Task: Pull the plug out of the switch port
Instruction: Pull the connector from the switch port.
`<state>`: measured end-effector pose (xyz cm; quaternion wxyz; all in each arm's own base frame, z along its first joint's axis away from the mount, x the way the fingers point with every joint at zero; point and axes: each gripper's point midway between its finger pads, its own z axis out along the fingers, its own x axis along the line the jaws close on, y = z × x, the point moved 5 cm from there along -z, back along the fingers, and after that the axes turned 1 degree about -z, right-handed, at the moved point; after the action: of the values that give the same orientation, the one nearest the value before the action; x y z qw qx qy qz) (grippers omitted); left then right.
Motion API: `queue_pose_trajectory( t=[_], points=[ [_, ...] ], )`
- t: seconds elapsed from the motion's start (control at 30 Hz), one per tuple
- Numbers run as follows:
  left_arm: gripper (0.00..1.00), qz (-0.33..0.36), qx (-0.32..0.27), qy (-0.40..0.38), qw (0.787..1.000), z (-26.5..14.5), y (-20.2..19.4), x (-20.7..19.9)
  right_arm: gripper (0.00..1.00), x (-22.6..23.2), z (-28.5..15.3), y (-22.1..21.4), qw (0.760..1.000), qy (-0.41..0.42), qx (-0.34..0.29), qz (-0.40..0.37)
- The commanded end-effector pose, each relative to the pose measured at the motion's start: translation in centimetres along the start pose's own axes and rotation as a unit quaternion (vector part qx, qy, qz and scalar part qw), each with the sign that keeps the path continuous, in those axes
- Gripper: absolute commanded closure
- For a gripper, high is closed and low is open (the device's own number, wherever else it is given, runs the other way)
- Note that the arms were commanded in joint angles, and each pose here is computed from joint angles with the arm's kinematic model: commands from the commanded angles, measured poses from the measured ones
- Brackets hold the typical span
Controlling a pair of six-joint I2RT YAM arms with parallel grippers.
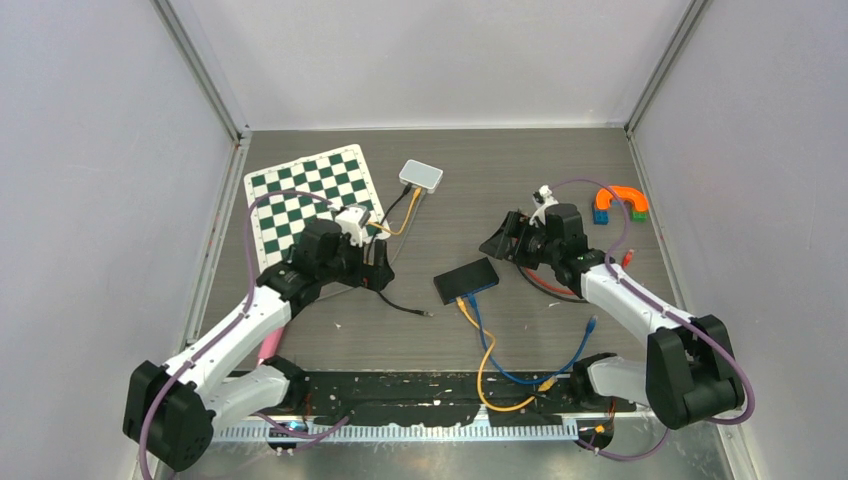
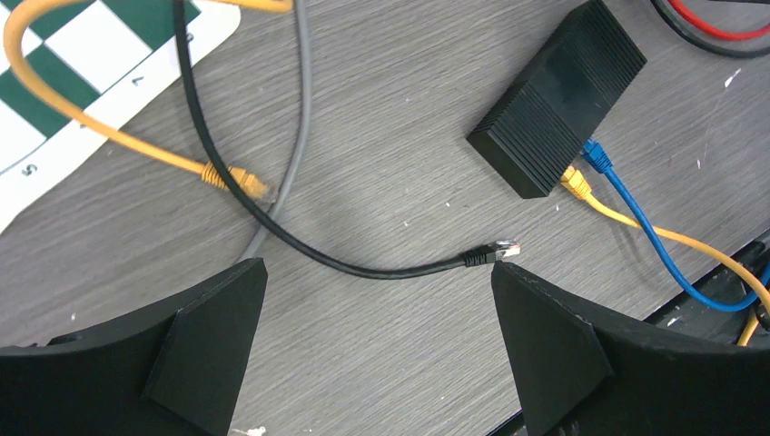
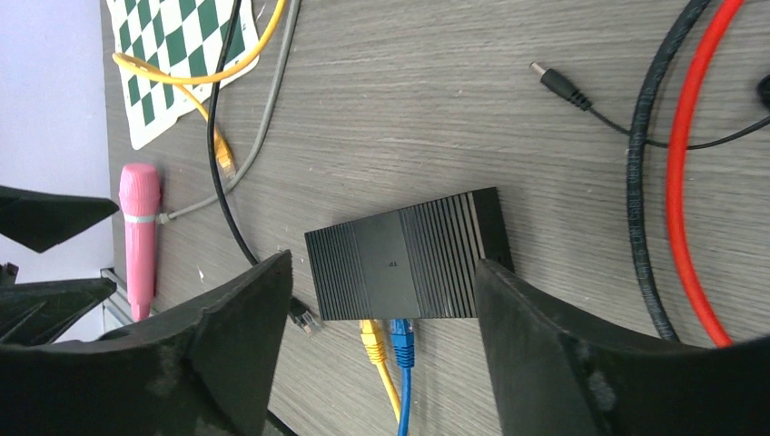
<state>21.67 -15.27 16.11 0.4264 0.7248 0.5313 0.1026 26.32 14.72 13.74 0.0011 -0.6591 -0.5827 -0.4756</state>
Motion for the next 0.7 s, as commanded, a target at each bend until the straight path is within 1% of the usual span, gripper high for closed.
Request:
queue_pose_trajectory(
  t=[0.0,0.07,0.33,0.5,0.67],
  points=[
    [0.01,0.049,-0.02,-0.023,0.998,0.1,2.4,-1.7,0.29,1.3,0.2,0.2,0.999,0.035,0.006,-0.024],
    [0.01,0.064,-0.013,-0.027,0.997,0.5,2.4,-2.3,0.35,1.4,0.2,-0.4,0.999,0.039,0.021,-0.025],
    [0.01,0.14,0.037,-0.043,0.988,2.8,2.3,-4.9,0.39,1.0,-0.2,-2.7,0.998,0.042,0.05,-0.022],
    [0.01,0.194,0.069,-0.068,0.976,4.8,2.0,-7.0,0.4,0.4,-0.6,-3.9,0.997,0.037,0.061,-0.017],
    [0.01,0.239,0.101,-0.088,0.962,6.8,1.1,-8.9,0.41,-0.2,-1.0,-4.7,0.998,0.03,0.058,-0.009]
  ],
)
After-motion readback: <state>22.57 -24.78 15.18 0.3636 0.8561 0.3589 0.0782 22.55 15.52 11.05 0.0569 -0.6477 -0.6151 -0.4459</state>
